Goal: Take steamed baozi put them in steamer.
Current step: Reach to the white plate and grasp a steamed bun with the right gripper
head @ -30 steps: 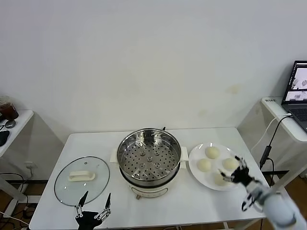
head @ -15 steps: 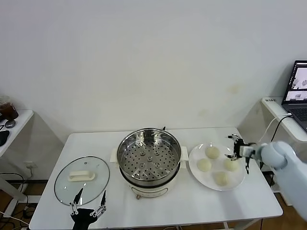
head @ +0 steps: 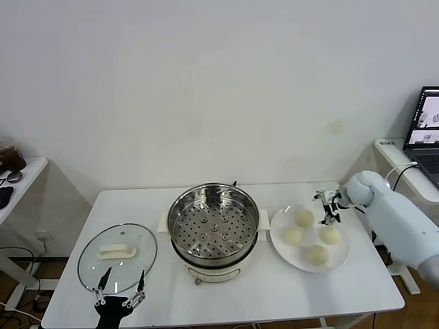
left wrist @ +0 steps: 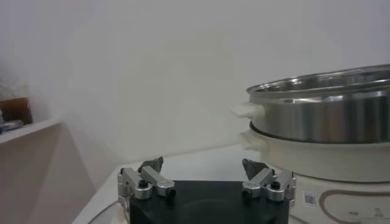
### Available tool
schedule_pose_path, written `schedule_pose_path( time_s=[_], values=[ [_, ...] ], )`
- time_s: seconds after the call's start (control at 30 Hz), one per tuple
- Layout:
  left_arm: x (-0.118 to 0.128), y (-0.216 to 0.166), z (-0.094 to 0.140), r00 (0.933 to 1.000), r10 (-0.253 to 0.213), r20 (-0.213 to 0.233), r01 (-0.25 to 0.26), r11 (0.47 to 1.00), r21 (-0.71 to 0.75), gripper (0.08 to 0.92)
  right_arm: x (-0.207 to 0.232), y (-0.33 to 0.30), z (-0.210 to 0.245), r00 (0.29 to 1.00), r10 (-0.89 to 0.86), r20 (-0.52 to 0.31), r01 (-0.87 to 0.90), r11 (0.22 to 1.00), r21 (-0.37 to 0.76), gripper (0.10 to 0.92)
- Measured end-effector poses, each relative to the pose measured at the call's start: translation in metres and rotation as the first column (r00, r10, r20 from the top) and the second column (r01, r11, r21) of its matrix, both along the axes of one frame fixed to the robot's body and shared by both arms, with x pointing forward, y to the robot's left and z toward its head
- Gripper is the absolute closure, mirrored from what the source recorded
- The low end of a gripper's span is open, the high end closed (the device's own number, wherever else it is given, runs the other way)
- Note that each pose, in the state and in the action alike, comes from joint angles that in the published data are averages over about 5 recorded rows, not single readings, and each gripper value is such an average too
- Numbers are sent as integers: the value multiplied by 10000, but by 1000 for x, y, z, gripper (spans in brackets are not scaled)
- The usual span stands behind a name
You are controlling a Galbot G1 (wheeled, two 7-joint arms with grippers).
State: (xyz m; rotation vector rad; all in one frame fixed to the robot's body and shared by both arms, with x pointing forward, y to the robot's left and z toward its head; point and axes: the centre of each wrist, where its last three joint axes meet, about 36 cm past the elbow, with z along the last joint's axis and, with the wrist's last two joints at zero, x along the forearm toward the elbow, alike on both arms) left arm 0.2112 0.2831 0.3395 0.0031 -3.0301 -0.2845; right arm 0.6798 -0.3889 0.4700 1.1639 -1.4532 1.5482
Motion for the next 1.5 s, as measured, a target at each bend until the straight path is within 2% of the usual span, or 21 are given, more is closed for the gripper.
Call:
schedule_pose_path(
  time_s=[0.53,0.73,1.07,1.5],
  values=[
    [-1,8,4,9998,81,160,-86,9995,305,177,21,34,-17,9985,175,-525,-188,9995,-257,207],
    [1,8,5,9997,101,214,-107,9995,305,177,24,38,-18,9980,176,-612,-198,9992,-348,269],
    [2,9,5,9995,129,271,-138,9994,319,177,26,40,-17,9972,200,-724,-234,9987,-461,458],
    [1,9,7,9996,117,276,-126,9994,322,177,23,32,1,9970,221,-744,-258,9985,-491,513]
  ],
)
